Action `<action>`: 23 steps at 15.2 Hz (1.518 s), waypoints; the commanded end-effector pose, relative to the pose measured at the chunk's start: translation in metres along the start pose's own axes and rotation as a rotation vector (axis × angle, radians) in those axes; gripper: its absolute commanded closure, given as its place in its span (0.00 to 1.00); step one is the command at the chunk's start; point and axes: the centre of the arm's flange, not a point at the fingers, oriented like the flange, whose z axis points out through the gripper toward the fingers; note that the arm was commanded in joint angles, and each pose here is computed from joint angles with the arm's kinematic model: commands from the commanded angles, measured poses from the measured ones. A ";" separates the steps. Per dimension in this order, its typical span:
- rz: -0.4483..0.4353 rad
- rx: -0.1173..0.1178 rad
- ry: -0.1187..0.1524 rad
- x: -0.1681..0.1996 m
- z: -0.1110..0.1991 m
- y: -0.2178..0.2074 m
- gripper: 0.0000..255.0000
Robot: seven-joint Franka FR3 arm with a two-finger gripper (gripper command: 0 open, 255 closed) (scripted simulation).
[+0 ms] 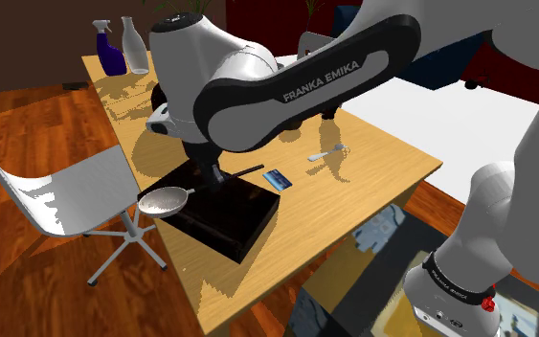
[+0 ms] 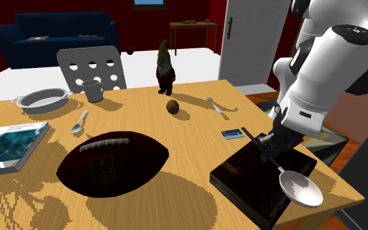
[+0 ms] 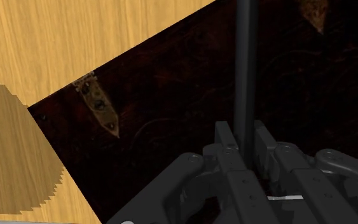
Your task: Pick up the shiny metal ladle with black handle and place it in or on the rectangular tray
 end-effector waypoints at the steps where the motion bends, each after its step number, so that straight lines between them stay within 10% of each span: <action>1: 0.000 0.000 0.000 0.002 0.010 -0.001 1.00; 9: 0.000 0.000 0.000 0.002 0.016 -0.002 1.00; 10: 0.000 0.000 0.000 0.002 0.016 -0.002 0.00; 23: 0.000 0.000 0.000 0.002 -0.034 -0.002 0.00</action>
